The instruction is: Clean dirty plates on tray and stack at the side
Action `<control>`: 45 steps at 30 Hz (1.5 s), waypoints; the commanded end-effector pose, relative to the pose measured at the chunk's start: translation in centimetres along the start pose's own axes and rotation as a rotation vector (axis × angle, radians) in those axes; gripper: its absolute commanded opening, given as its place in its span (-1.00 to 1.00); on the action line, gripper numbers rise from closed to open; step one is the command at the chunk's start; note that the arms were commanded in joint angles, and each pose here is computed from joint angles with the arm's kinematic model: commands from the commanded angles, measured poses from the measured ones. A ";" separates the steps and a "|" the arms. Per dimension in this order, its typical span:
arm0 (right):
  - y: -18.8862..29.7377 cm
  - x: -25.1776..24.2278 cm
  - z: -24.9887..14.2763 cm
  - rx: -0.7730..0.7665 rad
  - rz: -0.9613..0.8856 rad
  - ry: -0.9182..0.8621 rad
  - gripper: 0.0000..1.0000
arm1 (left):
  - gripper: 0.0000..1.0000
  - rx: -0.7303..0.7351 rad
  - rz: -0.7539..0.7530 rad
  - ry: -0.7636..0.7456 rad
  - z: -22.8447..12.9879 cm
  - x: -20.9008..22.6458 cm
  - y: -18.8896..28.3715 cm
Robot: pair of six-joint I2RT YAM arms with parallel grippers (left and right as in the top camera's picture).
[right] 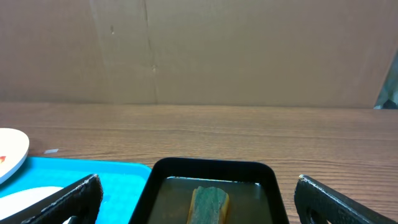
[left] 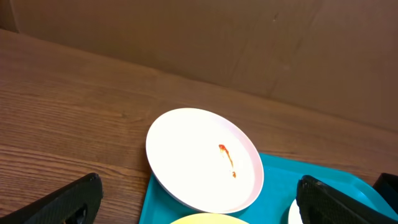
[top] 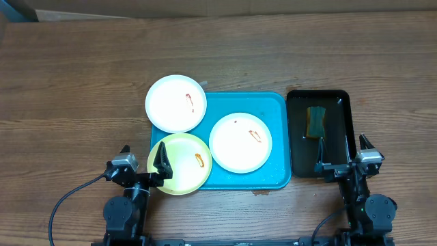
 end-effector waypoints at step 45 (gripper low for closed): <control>0.0 0.1 -0.2 -0.003 -0.001 0.004 1.00 | 1.00 0.026 -0.075 -0.193 3.5 -3.6 2.1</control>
Point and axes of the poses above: each gripper's point midway between its finger pads, its own y axis back along the fingers, its own x axis along the line the jaws close on, z = x × y, the point moved 3 cm from there along y, back along the fingers, and after that the axes turned 15 degrees about y, right-handed, at the moved point
